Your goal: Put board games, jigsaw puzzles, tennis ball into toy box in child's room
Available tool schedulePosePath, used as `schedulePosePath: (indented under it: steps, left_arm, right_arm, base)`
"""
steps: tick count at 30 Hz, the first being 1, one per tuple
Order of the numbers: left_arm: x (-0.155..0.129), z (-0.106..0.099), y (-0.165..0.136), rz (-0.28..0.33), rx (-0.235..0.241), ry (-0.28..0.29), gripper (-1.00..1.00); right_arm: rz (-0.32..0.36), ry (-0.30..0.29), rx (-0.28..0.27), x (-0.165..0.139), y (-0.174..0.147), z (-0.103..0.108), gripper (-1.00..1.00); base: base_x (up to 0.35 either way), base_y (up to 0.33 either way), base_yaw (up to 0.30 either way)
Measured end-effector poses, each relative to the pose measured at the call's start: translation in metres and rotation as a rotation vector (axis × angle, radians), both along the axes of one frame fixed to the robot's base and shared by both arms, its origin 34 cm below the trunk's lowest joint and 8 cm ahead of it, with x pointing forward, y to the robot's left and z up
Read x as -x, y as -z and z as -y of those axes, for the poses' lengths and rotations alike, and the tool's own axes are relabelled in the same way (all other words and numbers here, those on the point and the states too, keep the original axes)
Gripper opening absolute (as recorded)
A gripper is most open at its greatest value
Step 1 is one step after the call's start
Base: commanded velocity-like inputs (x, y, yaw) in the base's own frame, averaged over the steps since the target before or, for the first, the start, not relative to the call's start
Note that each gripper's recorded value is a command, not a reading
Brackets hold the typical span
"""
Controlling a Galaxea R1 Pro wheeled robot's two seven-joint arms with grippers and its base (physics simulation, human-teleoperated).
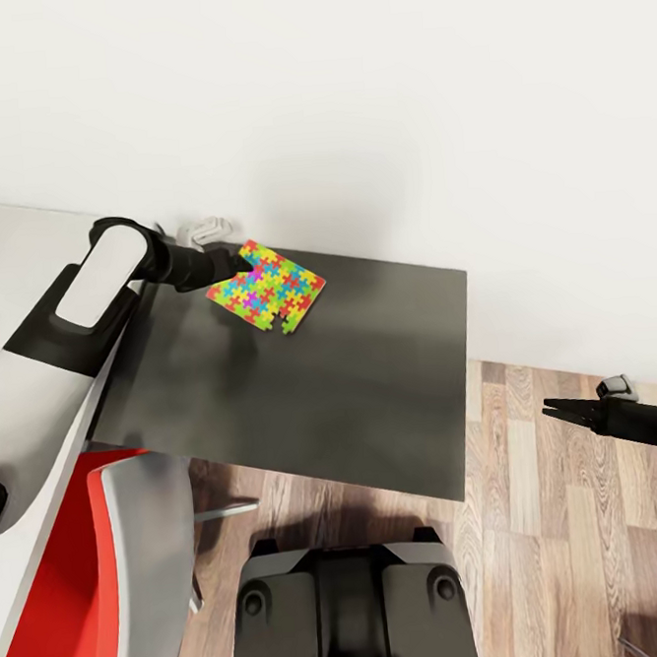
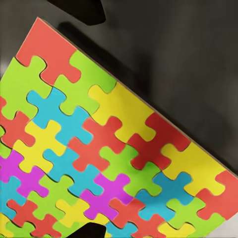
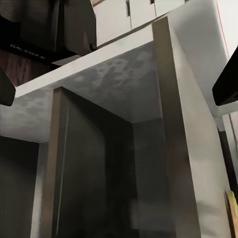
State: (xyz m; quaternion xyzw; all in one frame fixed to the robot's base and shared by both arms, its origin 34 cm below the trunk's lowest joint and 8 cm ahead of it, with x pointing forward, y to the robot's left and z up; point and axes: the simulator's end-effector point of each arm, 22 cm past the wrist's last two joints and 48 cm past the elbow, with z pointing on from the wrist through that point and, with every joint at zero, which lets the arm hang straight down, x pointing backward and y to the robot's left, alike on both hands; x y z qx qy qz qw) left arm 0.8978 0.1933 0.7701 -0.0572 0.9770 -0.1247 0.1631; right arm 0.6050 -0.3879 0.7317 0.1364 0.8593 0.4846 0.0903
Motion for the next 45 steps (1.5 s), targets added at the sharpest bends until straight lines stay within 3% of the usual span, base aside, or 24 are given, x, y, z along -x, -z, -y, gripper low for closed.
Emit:
schedulePosePath:
  steps: [34,45]
  left_arm:
    - [0.007,0.006,0.011,0.013,-0.012,0.034,1.0]
    - [0.008,0.006,0.011,0.0,-0.008,0.02,1.0]
  right_arm:
    - [-0.028,0.0,0.0,0.01,0.013,0.0,1.0]
    - [-0.024,0.0,-0.001,0.012,0.011,0.0,1.0]
  base:
    - [0.0,0.0,0.0]
    - [0.0,0.0,-0.025]
